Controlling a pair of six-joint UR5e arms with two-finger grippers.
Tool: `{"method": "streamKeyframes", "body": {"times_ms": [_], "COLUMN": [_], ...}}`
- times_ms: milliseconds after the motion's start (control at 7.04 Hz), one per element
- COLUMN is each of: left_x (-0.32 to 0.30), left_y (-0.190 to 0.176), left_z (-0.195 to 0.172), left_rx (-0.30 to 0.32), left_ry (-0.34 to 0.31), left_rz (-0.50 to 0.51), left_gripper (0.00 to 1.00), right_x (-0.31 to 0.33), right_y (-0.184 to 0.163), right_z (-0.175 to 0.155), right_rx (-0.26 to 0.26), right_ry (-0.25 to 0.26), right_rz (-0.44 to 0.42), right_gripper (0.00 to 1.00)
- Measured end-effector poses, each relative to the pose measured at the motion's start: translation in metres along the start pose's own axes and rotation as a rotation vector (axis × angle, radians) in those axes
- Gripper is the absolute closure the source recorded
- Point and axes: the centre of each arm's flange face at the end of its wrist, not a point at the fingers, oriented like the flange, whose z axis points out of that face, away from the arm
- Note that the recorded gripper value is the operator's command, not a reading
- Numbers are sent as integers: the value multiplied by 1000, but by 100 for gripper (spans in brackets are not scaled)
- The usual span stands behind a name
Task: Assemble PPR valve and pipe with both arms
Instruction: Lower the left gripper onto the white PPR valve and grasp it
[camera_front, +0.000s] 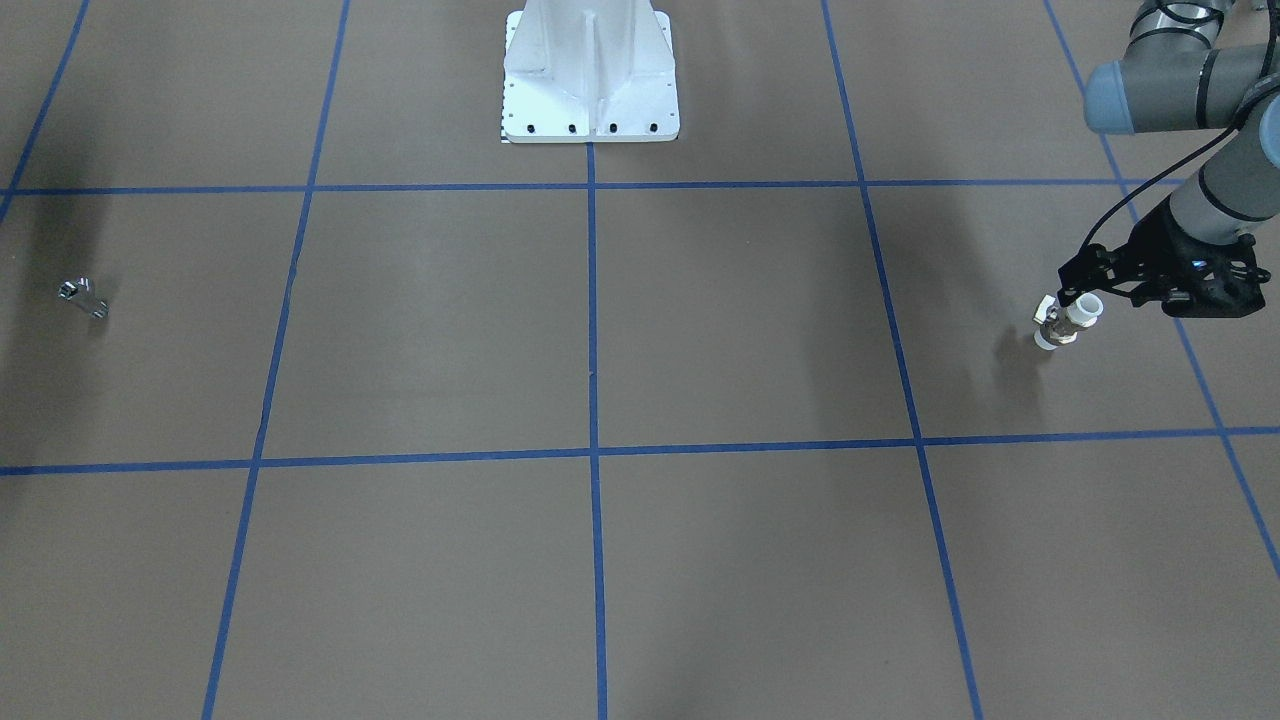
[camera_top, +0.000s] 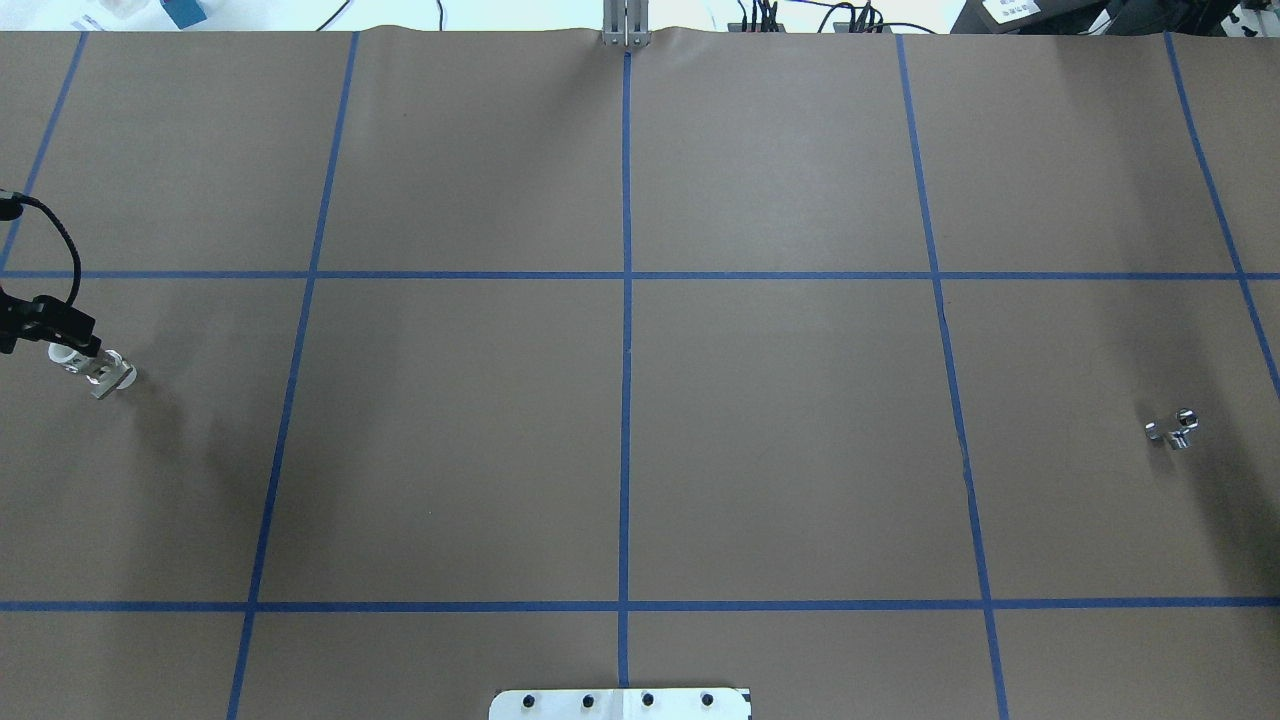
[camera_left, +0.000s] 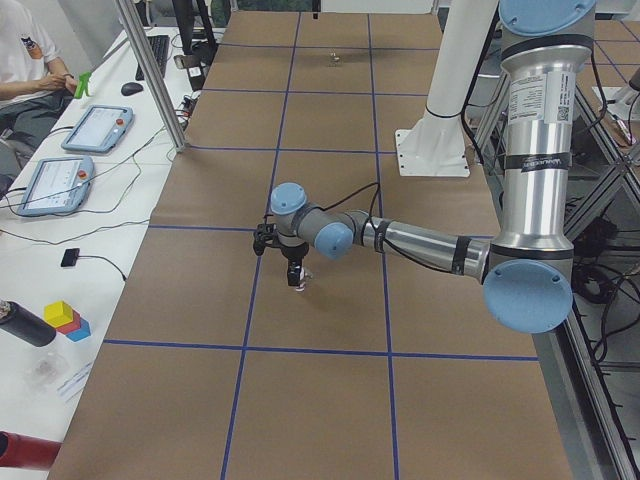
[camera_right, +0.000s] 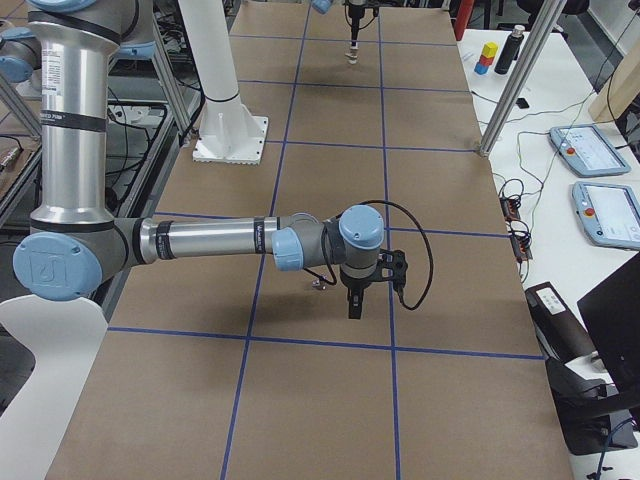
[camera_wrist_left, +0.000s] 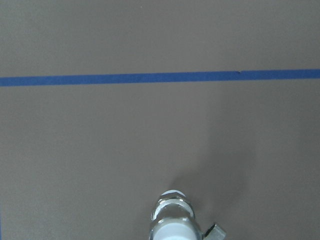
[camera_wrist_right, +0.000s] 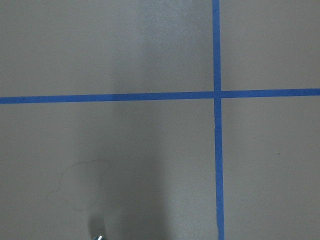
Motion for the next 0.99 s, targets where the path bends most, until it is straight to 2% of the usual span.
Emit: {"method": "streamKeyframes", "body": {"times_ms": [284, 426, 568, 995], "left_x": [-4, -4, -3, 1], "left_y": [0, -1, -2, -4], "left_z": [10, 11, 12, 9], "left_rx": [4, 8, 12, 19], "left_ry": [8, 12, 14, 20], "left_rz": [13, 17, 21, 27], "left_gripper": [16, 25, 38, 98], "right_x": [0, 0, 0, -1], "right_y": [0, 0, 0, -1], "right_z": [0, 0, 0, 1], "right_rx": [0, 0, 0, 1], "right_ry": [3, 4, 5, 5], "right_rz": [-1, -2, -2, -4], "right_gripper": [0, 0, 0, 0]}}
